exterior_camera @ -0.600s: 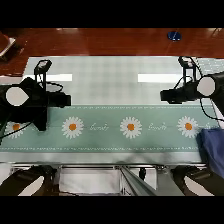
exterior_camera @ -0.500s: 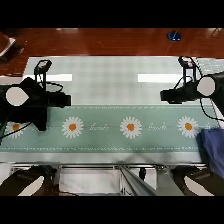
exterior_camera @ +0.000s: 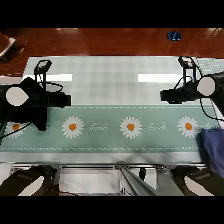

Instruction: Fold the shirts.

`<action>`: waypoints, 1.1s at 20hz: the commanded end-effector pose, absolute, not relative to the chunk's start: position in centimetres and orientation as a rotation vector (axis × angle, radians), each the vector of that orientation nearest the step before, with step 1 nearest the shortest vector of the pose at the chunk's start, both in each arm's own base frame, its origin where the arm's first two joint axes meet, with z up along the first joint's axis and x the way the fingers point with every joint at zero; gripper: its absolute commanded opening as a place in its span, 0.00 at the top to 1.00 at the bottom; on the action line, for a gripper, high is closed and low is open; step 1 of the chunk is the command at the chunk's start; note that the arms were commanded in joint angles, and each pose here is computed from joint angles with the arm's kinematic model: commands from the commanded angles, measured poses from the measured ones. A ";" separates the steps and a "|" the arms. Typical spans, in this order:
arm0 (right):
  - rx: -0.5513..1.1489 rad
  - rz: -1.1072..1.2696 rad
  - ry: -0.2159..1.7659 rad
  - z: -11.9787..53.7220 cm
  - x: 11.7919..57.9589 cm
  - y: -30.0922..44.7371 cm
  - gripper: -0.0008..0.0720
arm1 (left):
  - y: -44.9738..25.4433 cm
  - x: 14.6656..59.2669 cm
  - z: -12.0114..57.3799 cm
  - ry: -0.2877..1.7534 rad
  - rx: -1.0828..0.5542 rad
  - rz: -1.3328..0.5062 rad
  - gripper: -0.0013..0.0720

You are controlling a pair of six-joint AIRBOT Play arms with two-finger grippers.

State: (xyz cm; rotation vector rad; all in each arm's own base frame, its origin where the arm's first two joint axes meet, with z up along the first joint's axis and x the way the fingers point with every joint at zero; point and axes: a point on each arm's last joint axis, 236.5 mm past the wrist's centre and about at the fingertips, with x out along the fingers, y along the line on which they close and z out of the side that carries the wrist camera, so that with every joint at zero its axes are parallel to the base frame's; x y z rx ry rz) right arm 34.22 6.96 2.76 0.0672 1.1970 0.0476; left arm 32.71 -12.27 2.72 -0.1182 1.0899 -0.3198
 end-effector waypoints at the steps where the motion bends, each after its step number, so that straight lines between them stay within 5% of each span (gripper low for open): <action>1: 0.064 0.049 1.158 3.1 35.1 6.9 0.96 | -12.3 32.9 2.8 1.081 -0.118 -0.319 0.95; 8: 0.084 0.078 1.005 4.9 38.2 7.7 0.96 | -12.3 35.6 4.1 0.957 -0.133 -0.302 0.89; 9: 0.088 0.078 0.995 5.0 38.4 7.8 0.83 | -12.0 36.2 4.5 0.927 -0.120 -0.294 0.57; 10: 0.086 0.067 0.991 5.0 38.6 7.5 0.45 | -11.3 37.1 5.0 0.884 -0.083 -0.275 0.29; 15: -0.009 0.018 1.188 2.5 34.7 5.5 0.43 | 2.3 38.8 7.4 0.841 0.089 0.117 0.29; 22: 0.042 0.040 1.218 2.3 34.0 6.6 0.43 | 16.4 34.6 0.8 0.951 -0.205 0.470 0.29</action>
